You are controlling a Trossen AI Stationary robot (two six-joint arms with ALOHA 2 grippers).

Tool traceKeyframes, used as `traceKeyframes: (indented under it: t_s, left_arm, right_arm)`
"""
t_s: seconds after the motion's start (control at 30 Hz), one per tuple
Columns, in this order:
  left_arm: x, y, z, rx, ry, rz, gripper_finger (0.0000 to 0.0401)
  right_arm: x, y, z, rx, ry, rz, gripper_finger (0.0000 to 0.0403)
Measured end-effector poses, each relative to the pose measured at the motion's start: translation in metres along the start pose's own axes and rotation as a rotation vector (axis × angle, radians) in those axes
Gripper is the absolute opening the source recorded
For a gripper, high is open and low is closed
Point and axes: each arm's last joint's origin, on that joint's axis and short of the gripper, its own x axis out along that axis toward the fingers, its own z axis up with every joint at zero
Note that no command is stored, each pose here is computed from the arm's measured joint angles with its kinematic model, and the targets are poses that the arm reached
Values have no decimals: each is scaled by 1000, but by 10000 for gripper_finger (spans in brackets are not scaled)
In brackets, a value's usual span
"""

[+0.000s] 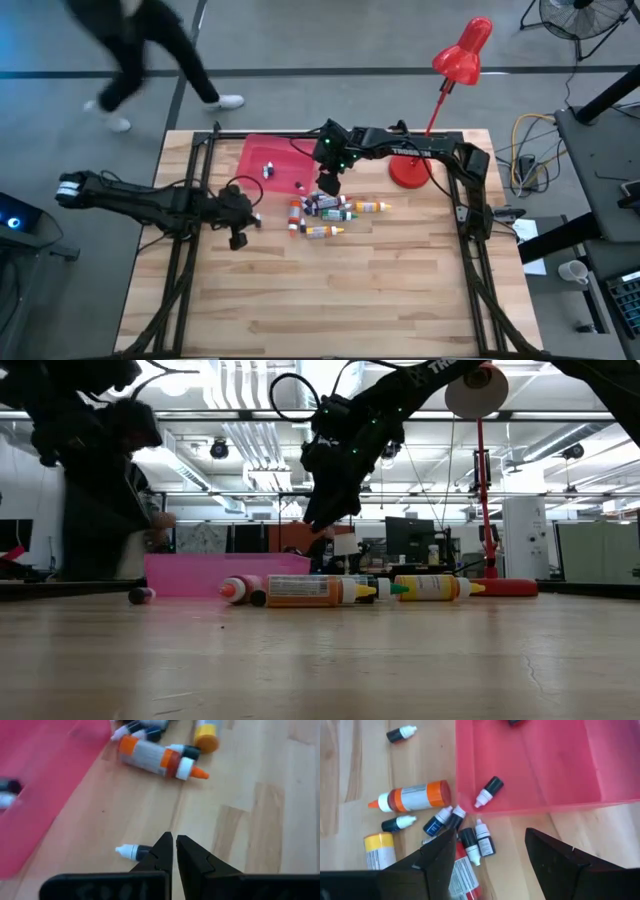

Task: Pick & Place food coloring
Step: Put the small red food coloring bottle into the red bin

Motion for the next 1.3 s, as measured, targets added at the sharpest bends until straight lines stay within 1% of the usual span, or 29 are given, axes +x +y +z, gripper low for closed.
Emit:
traceKeyframes:
  t_s: [0.03, 0.13, 0.17, 0.27, 0.37, 0.4, 0.47, 0.5, 0.53, 0.67, 0.77, 0.83, 0.97, 1.17, 1.23, 1.3]
  left_arm:
    - [1, 2, -1, -66, 12, 30, 0]
    - [9, 13, -6, -343, 73, 174, 7]
    - [11, 15, -7, -394, 95, 206, 13]
    - [16, 15, -8, -501, 117, 232, 49]
    - [20, 12, -3, -655, 140, 220, 95]
    - [21, 10, 0, -721, 140, 217, 109]
    - [23, 9, 3, -918, 131, 241, 136]
    - [24, 9, 4, -997, 128, 256, 148]
    - [26, 8, 5, -1044, 130, 267, 158]
    - [37, 8, 2, -1093, 141, 349, 185]
    - [49, 7, 1, -1153, 157, 397, 192]
    - [57, 6, 1, -1162, 160, 406, 193]
    - [71, 2, 6, -1137, 172, 414, 193]
    - [88, 2, 3, -1083, 215, 496, 192]
    - [90, 2, 2, -1076, 227, 511, 185]
    - [91, 2, 1, -1073, 236, 520, 168]
  right_arm:
    - [-1, 0, 1, -1, -4, -1, 227]
    - [-6, 1, 2, 2, -19, -11, 226]
    - [-8, 1, 3, 4, -22, -11, 226]
    - [-10, 1, 4, 3, -30, -15, 226]
    - [-11, -1, 4, 7, -30, -27, 226]
    - [-11, -1, 4, 14, -30, -41, 226]
    - [-11, -3, 4, 30, -30, -71, 226]
    - [-11, -4, 4, 34, -30, -83, 226]
    - [-11, -4, 3, 38, -29, -93, 226]
    - [-12, -5, 3, 39, -27, -100, 226]
    - [-12, -6, 2, 31, -18, -101, 226]
    - [-12, -7, 2, 18, -11, -101, 226]
    - [-13, -8, 0, 0, 4, -103, 226]
    - [-13, -10, 0, -5, 8, -104, 226]
    - [-13, -10, 0, -4, 8, -105, 226]
    - [-13, -11, 0, -4, 8, -105, 226]
